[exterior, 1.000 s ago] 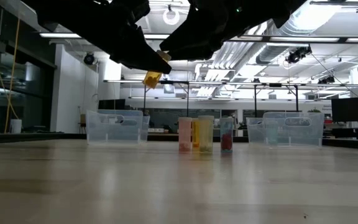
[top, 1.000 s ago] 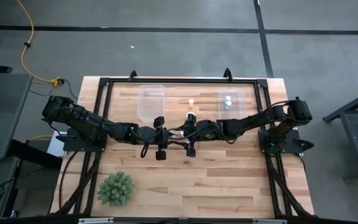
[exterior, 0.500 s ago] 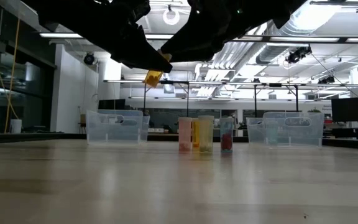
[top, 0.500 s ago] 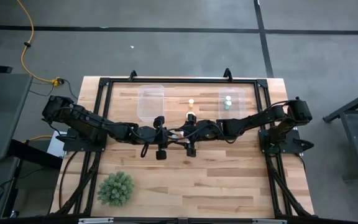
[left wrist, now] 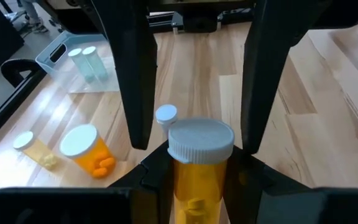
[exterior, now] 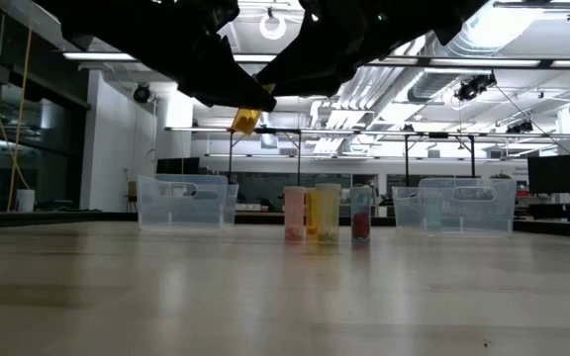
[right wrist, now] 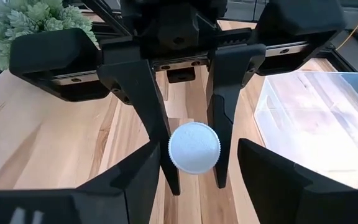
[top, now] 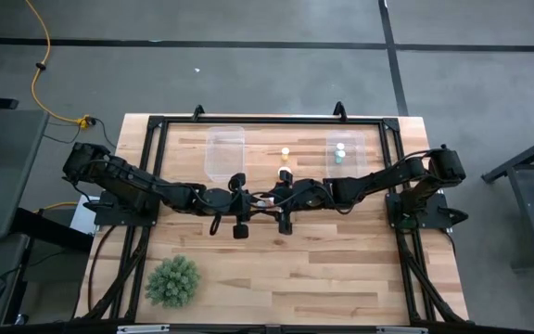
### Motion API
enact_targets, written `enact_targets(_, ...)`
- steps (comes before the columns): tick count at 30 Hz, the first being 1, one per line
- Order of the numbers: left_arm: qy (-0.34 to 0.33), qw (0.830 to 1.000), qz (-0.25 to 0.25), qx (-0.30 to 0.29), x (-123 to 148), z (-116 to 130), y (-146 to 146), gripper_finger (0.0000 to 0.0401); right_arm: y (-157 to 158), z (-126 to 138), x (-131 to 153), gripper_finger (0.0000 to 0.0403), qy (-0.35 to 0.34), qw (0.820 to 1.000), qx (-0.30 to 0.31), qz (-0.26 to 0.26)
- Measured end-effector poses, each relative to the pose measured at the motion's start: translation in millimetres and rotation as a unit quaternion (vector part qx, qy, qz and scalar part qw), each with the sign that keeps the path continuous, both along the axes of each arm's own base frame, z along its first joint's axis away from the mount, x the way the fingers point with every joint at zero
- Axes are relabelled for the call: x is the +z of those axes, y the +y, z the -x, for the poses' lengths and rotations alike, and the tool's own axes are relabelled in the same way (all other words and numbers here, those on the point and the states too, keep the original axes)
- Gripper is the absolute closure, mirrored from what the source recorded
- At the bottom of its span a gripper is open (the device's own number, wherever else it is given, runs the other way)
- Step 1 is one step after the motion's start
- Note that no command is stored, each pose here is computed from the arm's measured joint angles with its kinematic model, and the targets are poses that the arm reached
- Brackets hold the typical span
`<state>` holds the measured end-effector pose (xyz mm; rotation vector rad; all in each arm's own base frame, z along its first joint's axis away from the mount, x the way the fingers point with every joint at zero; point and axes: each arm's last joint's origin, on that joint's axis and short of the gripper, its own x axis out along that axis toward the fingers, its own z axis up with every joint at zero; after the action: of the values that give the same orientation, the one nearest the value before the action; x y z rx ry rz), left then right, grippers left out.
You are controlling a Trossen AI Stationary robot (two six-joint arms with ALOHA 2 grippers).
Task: Pick and place medicine bottles into bin by pill shape (circle, oval)
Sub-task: Put the small orange tablet bottle into the right transparent bin
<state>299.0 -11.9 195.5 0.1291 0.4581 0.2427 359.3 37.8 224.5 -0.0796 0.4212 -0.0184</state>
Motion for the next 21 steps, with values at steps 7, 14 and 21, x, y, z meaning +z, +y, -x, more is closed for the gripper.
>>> enact_targets(7,-0.002,1.000,0.000,-0.001,0.3,-0.2,0.0,0.0304,2.0,-0.8,1.7,0.0201,-0.009,1.000,0.021,-0.005)
enact_targets(14,-0.002,1.000,0.001,-0.001,0.3,-0.2,-0.1,0.0304,2.0,-0.7,1.4,0.0236,-0.008,1.000,0.021,-0.005)
enact_targets(21,-0.002,1.000,0.001,-0.001,0.3,-0.2,-0.1,0.0304,1.9,-0.5,1.0,0.0279,-0.005,1.000,0.021,-0.005)
